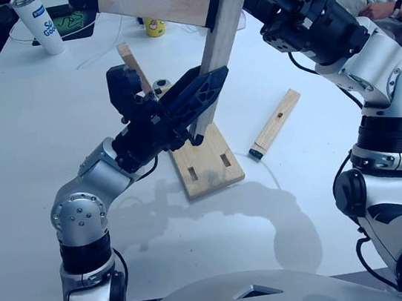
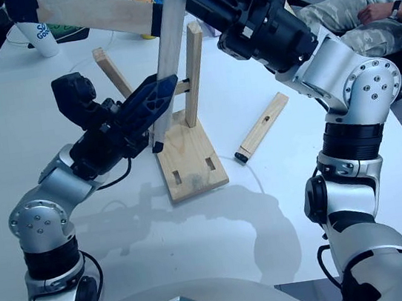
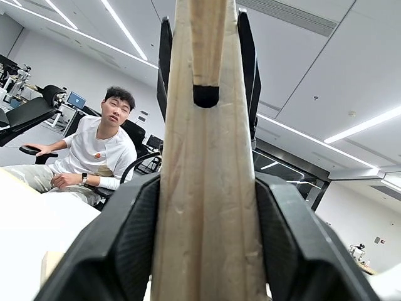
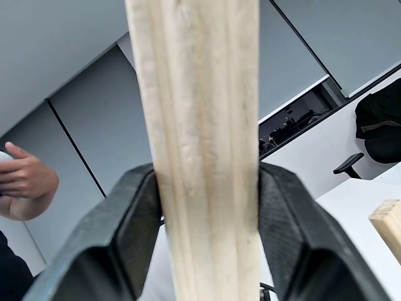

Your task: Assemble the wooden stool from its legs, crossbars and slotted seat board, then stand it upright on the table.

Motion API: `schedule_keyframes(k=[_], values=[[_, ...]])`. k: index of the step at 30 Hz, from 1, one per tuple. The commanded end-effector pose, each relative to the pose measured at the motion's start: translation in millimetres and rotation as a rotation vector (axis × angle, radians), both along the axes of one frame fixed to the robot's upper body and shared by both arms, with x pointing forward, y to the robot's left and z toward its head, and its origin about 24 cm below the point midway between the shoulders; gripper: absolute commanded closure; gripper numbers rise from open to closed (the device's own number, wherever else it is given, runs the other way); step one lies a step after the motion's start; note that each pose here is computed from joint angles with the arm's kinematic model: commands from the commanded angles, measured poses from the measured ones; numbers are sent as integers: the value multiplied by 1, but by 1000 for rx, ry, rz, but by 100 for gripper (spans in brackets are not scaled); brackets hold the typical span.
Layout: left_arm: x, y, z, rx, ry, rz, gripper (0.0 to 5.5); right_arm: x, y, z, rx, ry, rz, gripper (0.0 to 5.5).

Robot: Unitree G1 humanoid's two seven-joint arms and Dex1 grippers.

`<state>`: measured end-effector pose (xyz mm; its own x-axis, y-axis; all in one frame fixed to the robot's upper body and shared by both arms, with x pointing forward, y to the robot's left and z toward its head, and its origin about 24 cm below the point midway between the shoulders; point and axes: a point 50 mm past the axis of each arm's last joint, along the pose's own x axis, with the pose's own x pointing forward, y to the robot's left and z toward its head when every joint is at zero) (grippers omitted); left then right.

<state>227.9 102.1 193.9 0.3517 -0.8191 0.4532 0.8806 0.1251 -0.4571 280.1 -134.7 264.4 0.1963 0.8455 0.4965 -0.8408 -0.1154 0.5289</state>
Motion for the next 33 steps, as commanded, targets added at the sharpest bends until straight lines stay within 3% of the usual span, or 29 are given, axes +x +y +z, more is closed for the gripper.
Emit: schedule_keyframes(k=[1,19,20,28,33], values=[[4,8,-6,47,13,45,344,-3,-3,5,-51,-68,-6,339],[10,24,-6,88,-27,143,344,-4,-11,1,-126,-133,-20,343],[11,25,-6,89,-24,152,306,-4,-11,1,-123,-133,-22,343],[16,34,-13,118,6,240,173,2,-13,-2,-188,-179,-123,345],[15,47,-18,130,27,301,152,2,-12,-12,-349,-332,-183,345]])
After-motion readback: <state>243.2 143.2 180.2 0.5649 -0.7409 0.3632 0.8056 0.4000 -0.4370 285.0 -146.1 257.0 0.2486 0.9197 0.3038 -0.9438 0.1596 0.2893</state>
